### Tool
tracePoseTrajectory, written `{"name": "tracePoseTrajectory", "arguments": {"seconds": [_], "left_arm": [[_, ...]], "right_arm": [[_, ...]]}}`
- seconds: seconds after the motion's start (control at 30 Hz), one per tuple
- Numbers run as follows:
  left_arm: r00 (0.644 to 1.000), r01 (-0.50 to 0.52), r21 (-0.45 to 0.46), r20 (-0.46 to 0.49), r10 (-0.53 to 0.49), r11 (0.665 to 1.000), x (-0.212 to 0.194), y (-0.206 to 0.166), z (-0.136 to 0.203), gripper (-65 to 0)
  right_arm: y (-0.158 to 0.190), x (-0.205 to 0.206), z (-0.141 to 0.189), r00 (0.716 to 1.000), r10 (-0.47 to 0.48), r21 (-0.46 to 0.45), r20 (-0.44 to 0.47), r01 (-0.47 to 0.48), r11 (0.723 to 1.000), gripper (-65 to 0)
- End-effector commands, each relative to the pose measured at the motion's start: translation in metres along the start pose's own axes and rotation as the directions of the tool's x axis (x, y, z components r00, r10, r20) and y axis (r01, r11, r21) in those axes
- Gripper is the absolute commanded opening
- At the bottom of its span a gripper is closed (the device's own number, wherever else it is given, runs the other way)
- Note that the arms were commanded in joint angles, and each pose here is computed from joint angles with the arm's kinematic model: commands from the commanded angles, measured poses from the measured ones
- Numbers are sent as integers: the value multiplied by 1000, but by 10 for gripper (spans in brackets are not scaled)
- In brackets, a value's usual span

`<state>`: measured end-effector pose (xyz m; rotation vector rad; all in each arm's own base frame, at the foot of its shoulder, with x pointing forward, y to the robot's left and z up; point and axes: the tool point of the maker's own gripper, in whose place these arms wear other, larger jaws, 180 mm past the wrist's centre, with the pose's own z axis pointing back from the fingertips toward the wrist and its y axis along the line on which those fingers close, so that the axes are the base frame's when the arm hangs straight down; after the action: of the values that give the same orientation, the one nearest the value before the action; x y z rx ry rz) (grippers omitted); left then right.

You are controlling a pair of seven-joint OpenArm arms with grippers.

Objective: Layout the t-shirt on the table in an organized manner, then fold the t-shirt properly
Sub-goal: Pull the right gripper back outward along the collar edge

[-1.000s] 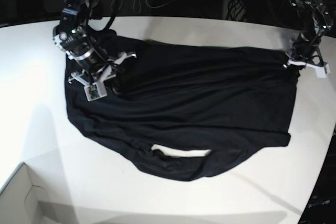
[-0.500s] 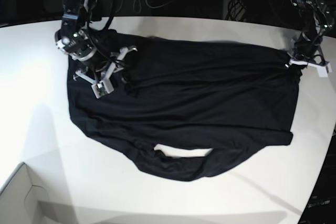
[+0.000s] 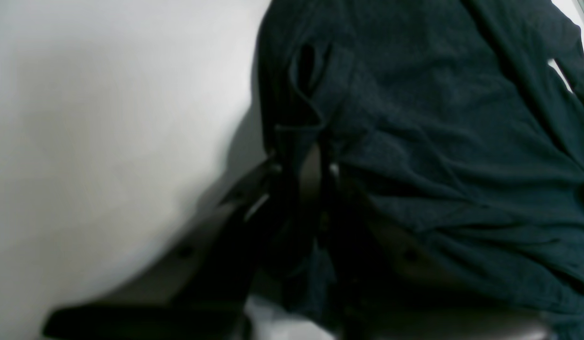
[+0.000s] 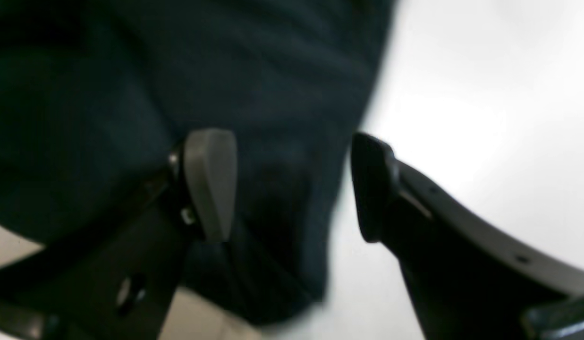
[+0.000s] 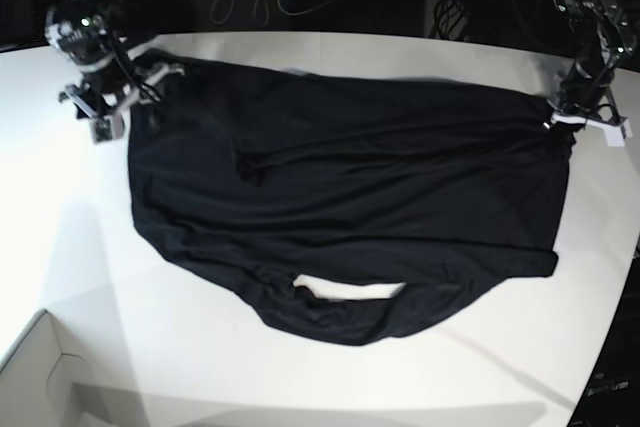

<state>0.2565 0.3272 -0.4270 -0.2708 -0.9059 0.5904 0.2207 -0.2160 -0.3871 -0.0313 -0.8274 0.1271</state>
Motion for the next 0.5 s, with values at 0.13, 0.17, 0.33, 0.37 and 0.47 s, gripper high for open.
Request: {"name": "tracePoseTrajectory", "arguments": {"seconds": [0.13,0.17,0.33,0.37,0.47], "left_arm": [[999,19,-4,34,-19,1000,16,-2,2,-649],[999,20,-4,36,-20,1000,17,-2,2,-649],[999,21,-4,36,-21,1000,17,-2,2,-649],[999,21,-4,36,-21,1000,17,-2,2,-649],[998,29,11,52,-30,1000,27,5,6,-649]], "right_arm": [[-24,-11,16,999,-35,-69,2,35,997,-257],[-26,-16,19,999,-36,-76,-8,35,996,-257],[-22,-39,21,997,-51,-63,-64,47,997,-257],[-20,-45,21,995,-59,-58,-76,55,997,-257],[-13,-56,18,991,-89,-43,-99,85,995,-257]]}}
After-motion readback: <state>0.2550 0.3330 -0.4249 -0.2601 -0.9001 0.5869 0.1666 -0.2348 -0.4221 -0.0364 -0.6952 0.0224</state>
